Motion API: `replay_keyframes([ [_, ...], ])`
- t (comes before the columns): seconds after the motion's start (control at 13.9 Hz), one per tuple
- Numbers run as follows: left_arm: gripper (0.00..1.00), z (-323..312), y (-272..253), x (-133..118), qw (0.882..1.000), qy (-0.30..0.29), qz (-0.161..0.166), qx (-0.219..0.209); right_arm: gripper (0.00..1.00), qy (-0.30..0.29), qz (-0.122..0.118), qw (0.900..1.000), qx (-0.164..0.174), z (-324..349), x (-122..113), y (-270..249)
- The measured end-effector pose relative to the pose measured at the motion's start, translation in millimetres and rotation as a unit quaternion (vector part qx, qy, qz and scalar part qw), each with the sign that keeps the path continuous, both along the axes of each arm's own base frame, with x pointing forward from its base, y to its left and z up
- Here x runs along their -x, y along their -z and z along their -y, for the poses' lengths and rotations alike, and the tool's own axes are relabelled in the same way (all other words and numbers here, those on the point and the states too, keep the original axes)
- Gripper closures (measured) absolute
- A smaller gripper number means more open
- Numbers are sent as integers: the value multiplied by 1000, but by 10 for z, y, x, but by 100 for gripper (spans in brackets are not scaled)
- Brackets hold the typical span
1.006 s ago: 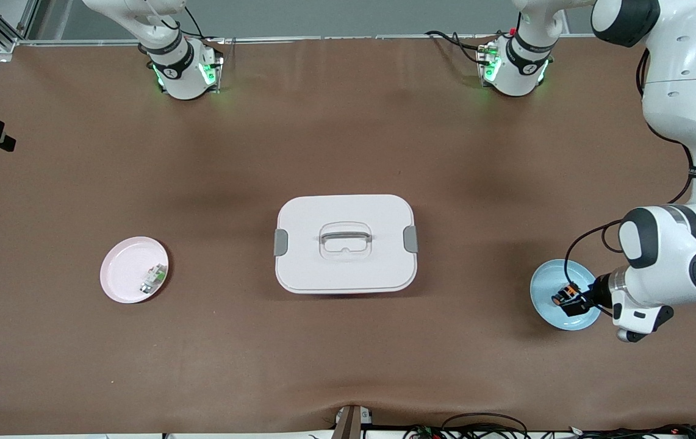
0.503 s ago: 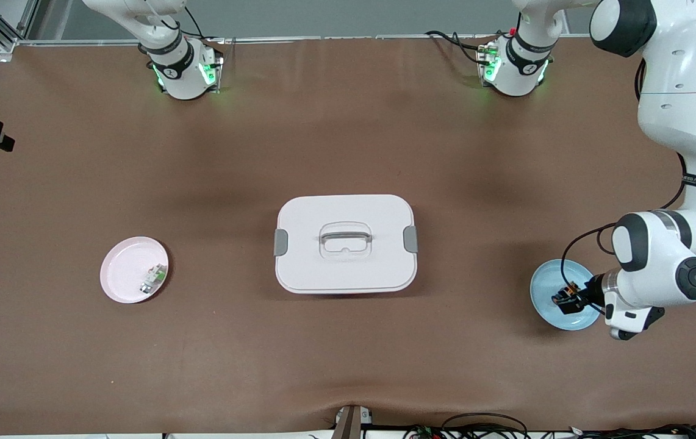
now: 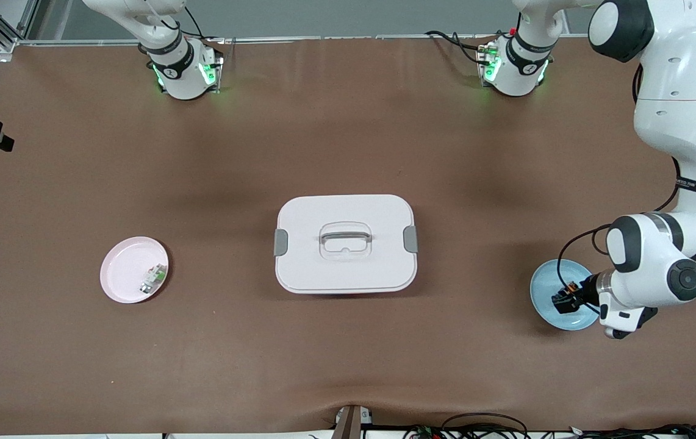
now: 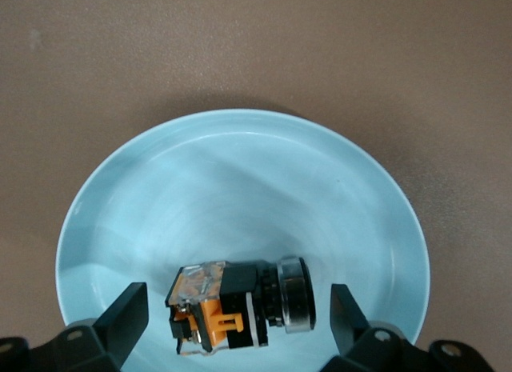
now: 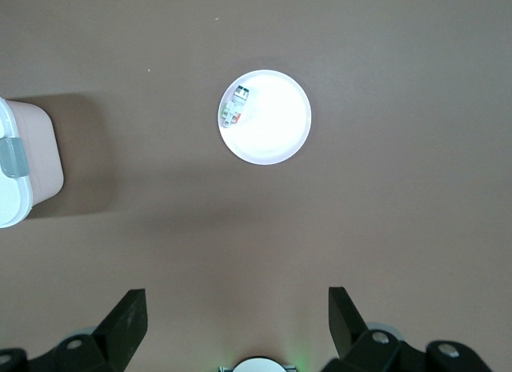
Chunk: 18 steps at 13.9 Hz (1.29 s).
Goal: Transfer orange switch to right arm and place
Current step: 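Close the left gripper on the orange switch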
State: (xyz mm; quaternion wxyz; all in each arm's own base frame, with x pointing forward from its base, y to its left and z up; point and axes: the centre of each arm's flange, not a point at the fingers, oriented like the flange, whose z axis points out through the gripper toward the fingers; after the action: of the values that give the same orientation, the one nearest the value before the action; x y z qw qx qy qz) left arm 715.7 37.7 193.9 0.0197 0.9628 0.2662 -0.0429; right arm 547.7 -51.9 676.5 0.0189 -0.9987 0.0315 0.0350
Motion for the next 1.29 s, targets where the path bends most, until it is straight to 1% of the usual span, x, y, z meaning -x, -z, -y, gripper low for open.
replay_keyframes([
  [0.43, 0, -23, 107, 22, 1000, -2, -5, 1, 0, 6, 0, 1000, 0, 61, 6, 1],
  [0.5, 7, -36, 106, 22, 1000, -3, -5, 1, 0, 6, 0, 1000, 0, 61, 6, 1],
  [0.58, 19, -45, 106, 22, 1000, -4, -5, 1, 0, 6, 0, 1000, 0, 62, 6, 1],
  [0.65, 28, -51, 104, 21, 1000, -4, -4, 1, 0, 6, 0, 1000, 0, 62, 6, 1],
  [1.01, 28, -53, 54, -2, 1000, -8, -1, 0, 0, 6, 0, 1000, 0, 62, 6, 1],
  [1.15, 28, -7, -99, -20, 1000, -19, -5, 1, 0, 6, 0, 1000, 0, 62, 6, 2],
  [1.29, 28, 142, -372, -26, 1000, -29, -12, 5, 0, 6, 0, 1000, 0, 62, 6, 3],
])
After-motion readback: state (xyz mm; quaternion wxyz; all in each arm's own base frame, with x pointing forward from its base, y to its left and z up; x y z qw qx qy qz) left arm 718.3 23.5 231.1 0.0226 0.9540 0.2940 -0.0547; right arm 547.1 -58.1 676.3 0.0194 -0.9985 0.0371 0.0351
